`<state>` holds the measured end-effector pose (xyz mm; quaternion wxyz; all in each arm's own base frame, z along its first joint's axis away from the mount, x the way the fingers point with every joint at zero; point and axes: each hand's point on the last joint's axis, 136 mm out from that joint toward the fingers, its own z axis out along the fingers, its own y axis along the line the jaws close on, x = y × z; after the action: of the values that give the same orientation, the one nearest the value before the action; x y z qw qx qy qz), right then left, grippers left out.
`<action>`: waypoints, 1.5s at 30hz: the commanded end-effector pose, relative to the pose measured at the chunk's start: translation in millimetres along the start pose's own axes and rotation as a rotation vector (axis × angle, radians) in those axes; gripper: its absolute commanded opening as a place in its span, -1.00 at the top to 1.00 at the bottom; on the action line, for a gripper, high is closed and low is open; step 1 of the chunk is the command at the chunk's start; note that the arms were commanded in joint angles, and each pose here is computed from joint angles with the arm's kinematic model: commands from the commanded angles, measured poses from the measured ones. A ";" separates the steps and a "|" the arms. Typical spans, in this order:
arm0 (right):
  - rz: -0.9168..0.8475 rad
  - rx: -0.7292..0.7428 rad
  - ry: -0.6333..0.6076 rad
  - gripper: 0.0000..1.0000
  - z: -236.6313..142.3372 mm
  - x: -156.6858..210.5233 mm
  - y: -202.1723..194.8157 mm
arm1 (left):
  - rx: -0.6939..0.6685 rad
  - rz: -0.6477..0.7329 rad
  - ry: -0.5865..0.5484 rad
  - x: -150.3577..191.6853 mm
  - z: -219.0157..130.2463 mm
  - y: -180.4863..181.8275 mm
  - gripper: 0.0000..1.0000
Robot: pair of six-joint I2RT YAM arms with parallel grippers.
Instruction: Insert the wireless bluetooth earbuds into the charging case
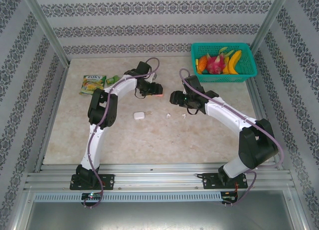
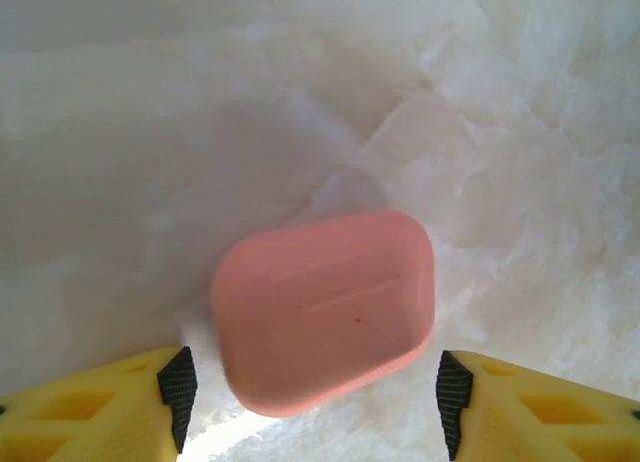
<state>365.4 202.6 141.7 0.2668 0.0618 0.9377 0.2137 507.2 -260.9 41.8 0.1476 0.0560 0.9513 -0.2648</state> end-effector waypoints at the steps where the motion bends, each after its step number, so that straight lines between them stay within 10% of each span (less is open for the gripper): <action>1: -0.007 -0.006 -0.045 -0.17 -17.4 -13.6 8.0 | -0.036 0.021 -0.065 -21.7 -36.4 2.1 -0.59; 5: -0.004 0.000 -0.044 -0.21 -18.8 -14.1 7.9 | -0.044 0.069 -0.133 -35.5 -71.2 -8.3 -0.68; 6: -0.004 0.001 -0.043 -0.22 -18.8 -14.0 8.3 | -0.048 0.081 -0.156 -39.2 -81.8 -12.0 -1.00; 15: -0.060 0.017 -0.015 -0.27 -9.3 -4.1 32.5 | -0.082 0.128 -0.433 -46.3 -192.1 -36.6 -0.99; 24: -0.191 0.002 0.091 -0.30 26.9 23.6 95.7 | -0.220 -0.018 -0.740 -1.5 -288.7 14.1 -0.99; 45: -0.281 0.285 0.292 -0.60 142.0 108.3 121.9 | -0.185 -0.525 -0.764 73.6 -281.4 133.3 -0.99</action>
<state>346.6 398.3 37.1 0.1449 -0.0799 0.9833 0.0759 390.0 -0.7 178.5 0.4057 -0.2870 0.8463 -0.1918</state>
